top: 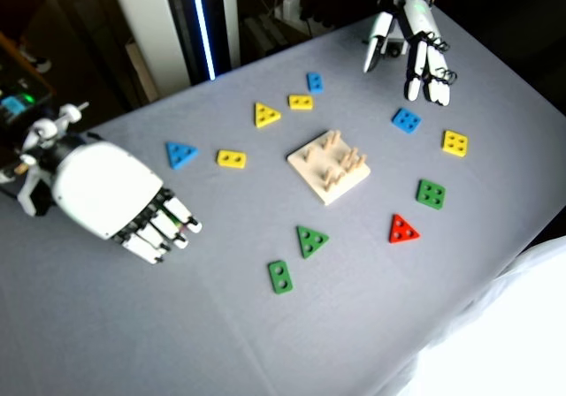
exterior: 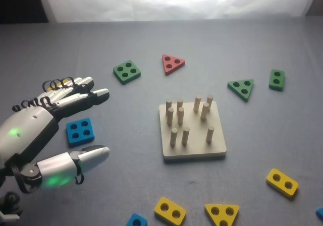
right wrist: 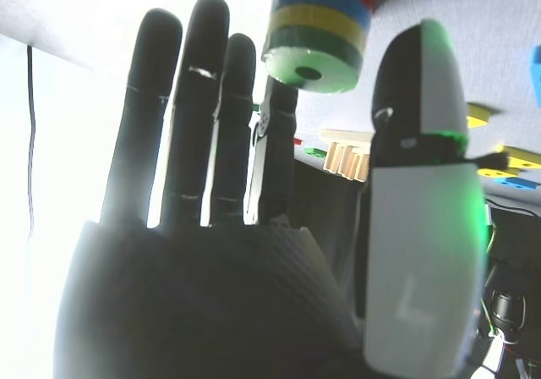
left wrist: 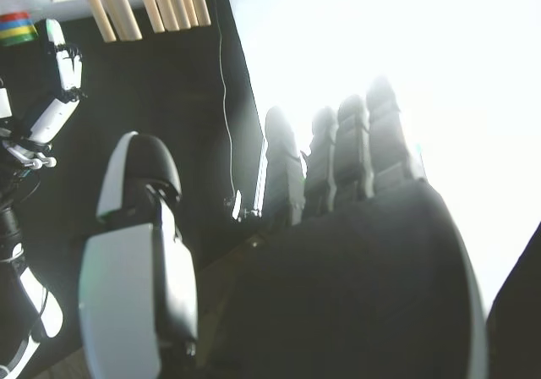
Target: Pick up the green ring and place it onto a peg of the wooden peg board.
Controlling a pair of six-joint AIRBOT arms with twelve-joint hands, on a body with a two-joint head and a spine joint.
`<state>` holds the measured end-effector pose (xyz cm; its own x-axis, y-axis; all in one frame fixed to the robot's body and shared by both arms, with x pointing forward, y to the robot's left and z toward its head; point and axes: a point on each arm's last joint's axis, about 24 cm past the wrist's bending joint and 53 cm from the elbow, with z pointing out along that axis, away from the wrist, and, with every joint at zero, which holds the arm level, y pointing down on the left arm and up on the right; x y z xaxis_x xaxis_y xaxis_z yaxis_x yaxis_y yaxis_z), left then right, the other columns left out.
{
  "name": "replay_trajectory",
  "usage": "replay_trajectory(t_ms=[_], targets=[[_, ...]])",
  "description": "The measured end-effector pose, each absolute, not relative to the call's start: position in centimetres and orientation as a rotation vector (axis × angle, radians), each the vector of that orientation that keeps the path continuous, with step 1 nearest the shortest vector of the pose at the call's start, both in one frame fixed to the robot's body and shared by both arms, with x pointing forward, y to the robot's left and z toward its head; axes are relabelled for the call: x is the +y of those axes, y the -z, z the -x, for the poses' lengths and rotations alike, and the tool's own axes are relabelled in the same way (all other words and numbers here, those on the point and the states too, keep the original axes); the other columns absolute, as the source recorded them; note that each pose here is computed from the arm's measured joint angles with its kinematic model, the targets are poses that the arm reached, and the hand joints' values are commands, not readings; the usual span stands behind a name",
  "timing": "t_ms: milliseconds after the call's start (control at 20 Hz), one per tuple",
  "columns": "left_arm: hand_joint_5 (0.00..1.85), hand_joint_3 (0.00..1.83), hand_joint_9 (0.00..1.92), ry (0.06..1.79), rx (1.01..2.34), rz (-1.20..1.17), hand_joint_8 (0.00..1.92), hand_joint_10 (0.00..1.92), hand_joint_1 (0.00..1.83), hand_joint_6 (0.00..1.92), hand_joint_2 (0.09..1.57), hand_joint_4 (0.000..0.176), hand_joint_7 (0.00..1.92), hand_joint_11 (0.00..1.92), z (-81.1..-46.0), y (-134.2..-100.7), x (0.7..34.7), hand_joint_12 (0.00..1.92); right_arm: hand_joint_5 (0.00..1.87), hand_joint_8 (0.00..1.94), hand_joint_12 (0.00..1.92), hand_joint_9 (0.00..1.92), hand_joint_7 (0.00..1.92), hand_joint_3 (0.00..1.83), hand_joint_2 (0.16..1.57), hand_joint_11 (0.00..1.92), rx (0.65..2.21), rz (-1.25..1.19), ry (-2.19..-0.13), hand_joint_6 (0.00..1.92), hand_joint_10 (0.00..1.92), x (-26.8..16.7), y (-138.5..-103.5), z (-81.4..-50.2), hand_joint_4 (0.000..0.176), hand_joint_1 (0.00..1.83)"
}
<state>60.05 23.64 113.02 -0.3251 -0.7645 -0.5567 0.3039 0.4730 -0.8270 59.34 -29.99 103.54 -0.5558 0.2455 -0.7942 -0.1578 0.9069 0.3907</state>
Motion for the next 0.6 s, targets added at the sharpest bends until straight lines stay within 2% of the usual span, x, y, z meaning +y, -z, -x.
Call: replay_trajectory(t_ms=[50, 100, 150, 250, 300, 350, 450, 500, 600], targets=[[0.39, 0.00, 0.06, 1.141, 1.549, 0.415, 0.00, 0.00, 0.69, 0.00, 1.15, 0.035, 0.13, 0.00, -60.05, -113.03, 23.63, 0.15, 0.74, 0.01, 1.47, 0.66, 0.77, 0.00, 0.93, 0.60, 2.096, -0.062, -0.525, 0.00, 0.89, -29.99, -103.54, -59.34, 0.066, 1.10], [0.39, 0.00, 0.06, 1.141, 1.550, 0.415, 0.00, 0.00, 0.68, 0.00, 1.15, 0.028, 0.13, 0.00, -60.05, -113.02, 23.63, 0.18, 0.78, 0.02, 1.36, 0.70, 0.79, 0.00, 0.96, 0.62, 2.096, -0.063, -0.525, 0.01, 0.81, -29.99, -103.54, -59.34, 0.041, 1.17], [0.40, 0.00, 0.06, 1.141, 1.550, 0.416, 0.00, 0.00, 0.70, 0.00, 1.15, 0.026, 0.13, 0.00, -60.05, -113.02, 23.63, 0.19, 0.79, 0.01, 1.30, 0.74, 0.80, 0.00, 0.97, 0.64, 2.096, -0.062, -0.525, 0.01, 0.70, -29.98, -103.54, -59.34, 0.050, 1.19], [0.39, 0.00, 0.05, 1.142, 1.550, 0.417, 0.00, 0.00, 0.70, 0.00, 1.15, 0.024, 0.12, 0.00, -60.05, -113.02, 23.63, 0.16, 0.79, 0.01, 1.35, 0.76, 0.82, 0.00, 0.98, 0.61, 2.096, -0.063, -0.525, 0.00, 0.67, -29.99, -103.54, -59.34, 0.052, 1.22], [0.39, 0.00, 0.05, 1.142, 1.550, 0.417, 0.00, 0.00, 0.69, 0.00, 1.15, 0.024, 0.12, 0.00, -60.05, -113.02, 23.63, 0.16, 0.80, 0.02, 1.39, 0.77, 0.83, 0.00, 0.98, 0.62, 2.096, -0.063, -0.525, 0.00, 0.71, -29.99, -103.54, -59.34, 0.063, 1.21], [0.39, 0.00, 0.06, 1.143, 1.549, 0.417, 0.00, 0.00, 0.71, 0.00, 1.15, 0.027, 0.13, 0.00, -60.05, -113.03, 23.63, 0.17, 0.81, 0.01, 1.38, 0.77, 0.83, 0.00, 0.99, 0.65, 2.096, -0.062, -0.525, 0.00, 0.74, -29.99, -103.54, -59.34, 0.055, 1.23], [0.39, 0.00, 0.05, 1.142, 1.549, 0.417, 0.00, 0.00, 0.71, 0.00, 1.15, 0.025, 0.12, 0.00, -60.05, -113.03, 23.64, 0.14, 0.83, 0.02, 1.45, 0.73, 0.85, 0.00, 1.00, 0.62, 2.096, -0.063, -0.525, 0.00, 0.84, -29.99, -103.54, -59.34, 0.056, 1.24], [0.39, 0.00, 0.05, 1.142, 1.549, 0.418, 0.00, 0.00, 0.71, 0.00, 1.15, 0.027, 0.12, 0.00, -60.05, -113.02, 23.64, 0.11, 0.85, 0.02, 1.49, 0.75, 0.87, 0.00, 1.01, 0.64, 2.096, -0.063, -0.525, 0.01, 0.93, -29.99, -103.54, -59.34, 0.042, 1.23], [0.38, 0.00, 0.04, 1.143, 1.549, 0.418, 0.00, 0.00, 0.70, 0.00, 1.16, 0.039, 0.11, 0.00, -60.05, -113.02, 23.64, 0.06, 0.92, 0.07, 1.55, 0.76, 0.95, 0.00, 0.98, 0.68, 2.096, -0.063, -0.525, 0.02, 1.08, -29.99, -103.54, -59.34, 0.050, 1.23]])
